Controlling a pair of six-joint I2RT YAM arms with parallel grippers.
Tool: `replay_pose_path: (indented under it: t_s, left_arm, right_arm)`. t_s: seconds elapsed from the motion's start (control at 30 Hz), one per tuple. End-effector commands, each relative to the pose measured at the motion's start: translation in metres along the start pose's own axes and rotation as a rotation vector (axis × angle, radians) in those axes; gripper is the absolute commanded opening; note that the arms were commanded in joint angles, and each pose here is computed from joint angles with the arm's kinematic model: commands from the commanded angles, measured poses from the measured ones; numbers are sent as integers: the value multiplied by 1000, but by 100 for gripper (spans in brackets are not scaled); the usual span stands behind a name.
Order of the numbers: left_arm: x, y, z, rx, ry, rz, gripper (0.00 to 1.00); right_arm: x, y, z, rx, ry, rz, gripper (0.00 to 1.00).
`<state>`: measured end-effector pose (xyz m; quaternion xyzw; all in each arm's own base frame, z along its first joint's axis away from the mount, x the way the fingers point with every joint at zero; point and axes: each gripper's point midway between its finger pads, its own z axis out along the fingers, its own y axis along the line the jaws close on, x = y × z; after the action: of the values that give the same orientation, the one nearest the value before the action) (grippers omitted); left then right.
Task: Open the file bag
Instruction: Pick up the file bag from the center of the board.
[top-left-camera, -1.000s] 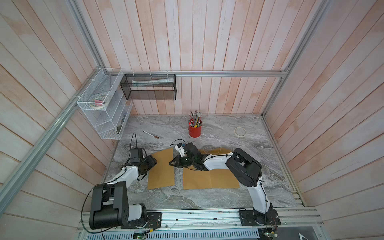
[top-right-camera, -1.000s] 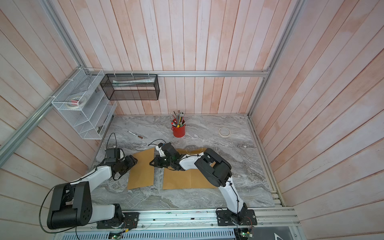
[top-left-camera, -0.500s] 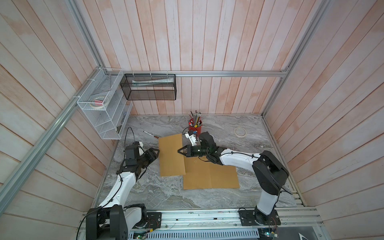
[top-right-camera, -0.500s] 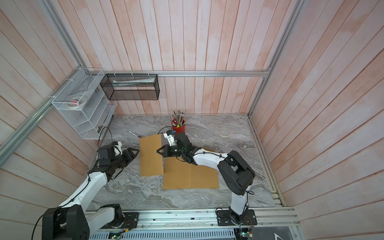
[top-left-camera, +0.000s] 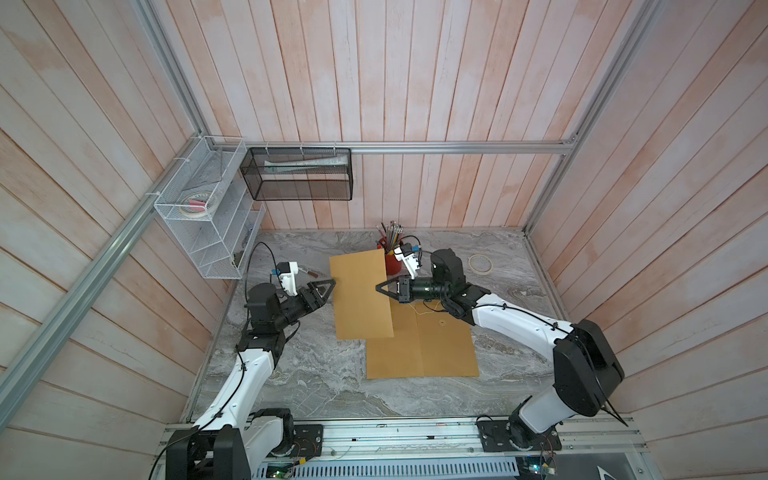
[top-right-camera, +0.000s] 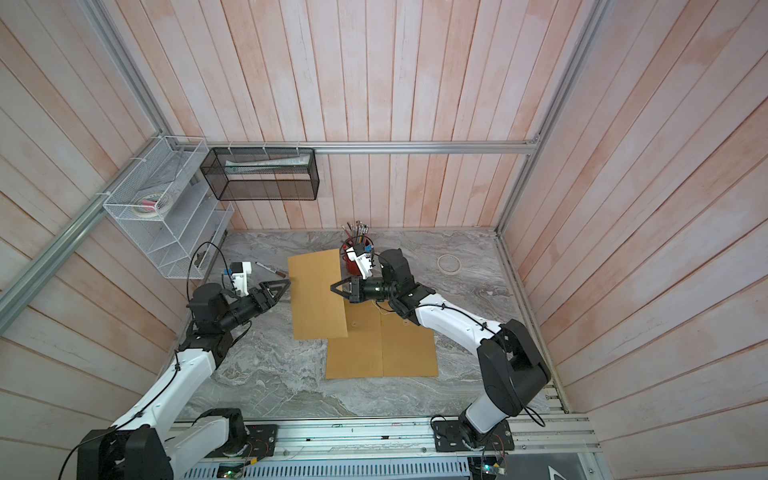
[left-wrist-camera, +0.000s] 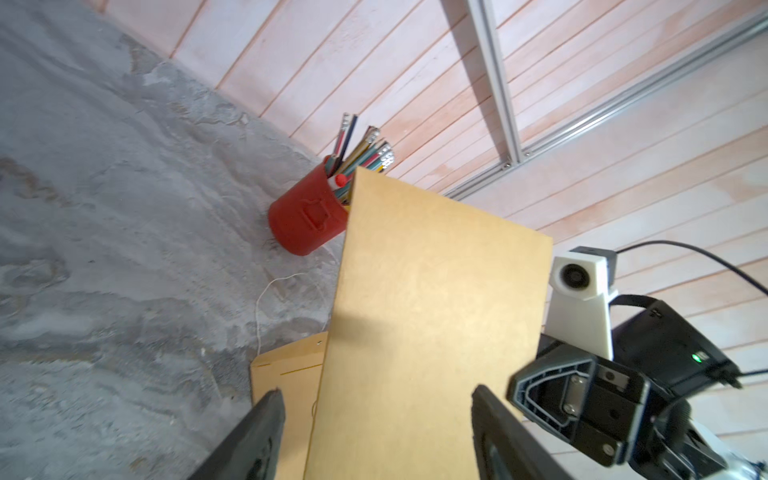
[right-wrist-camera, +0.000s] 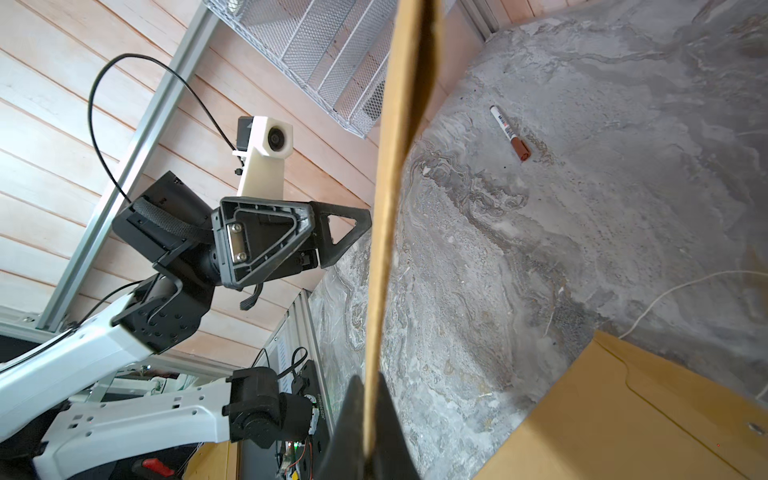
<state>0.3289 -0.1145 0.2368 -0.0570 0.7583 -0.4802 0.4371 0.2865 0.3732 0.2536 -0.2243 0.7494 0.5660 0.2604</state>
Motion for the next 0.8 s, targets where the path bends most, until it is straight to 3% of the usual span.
replay_pose_path:
  t_s: [0.0, 0.3, 0.43, 0.53, 0.7, 0.77]
  left_arm:
    - [0, -25, 2, 118, 11, 40, 72]
    - [4, -37, 7, 184, 32, 43, 68]
    - [3, -52, 6, 250, 31, 68, 61]
    - [2, -62, 3, 293, 27, 78, 50]
    - [1, -66, 1, 314, 19, 87, 23]
    - [1, -65, 1, 308, 12, 88, 8]
  right_arm:
    - [1, 18, -11, -74, 14, -42, 0]
    - [-8, 39, -24, -148, -13, -79, 0]
    - [-10, 41, -25, -168, -15, -81, 0]
    - [-12, 40, -25, -170, -18, -81, 0]
    - [-14, 39, -26, -179, -24, -79, 0]
    - [-14, 40, -27, -188, -24, -77, 0]
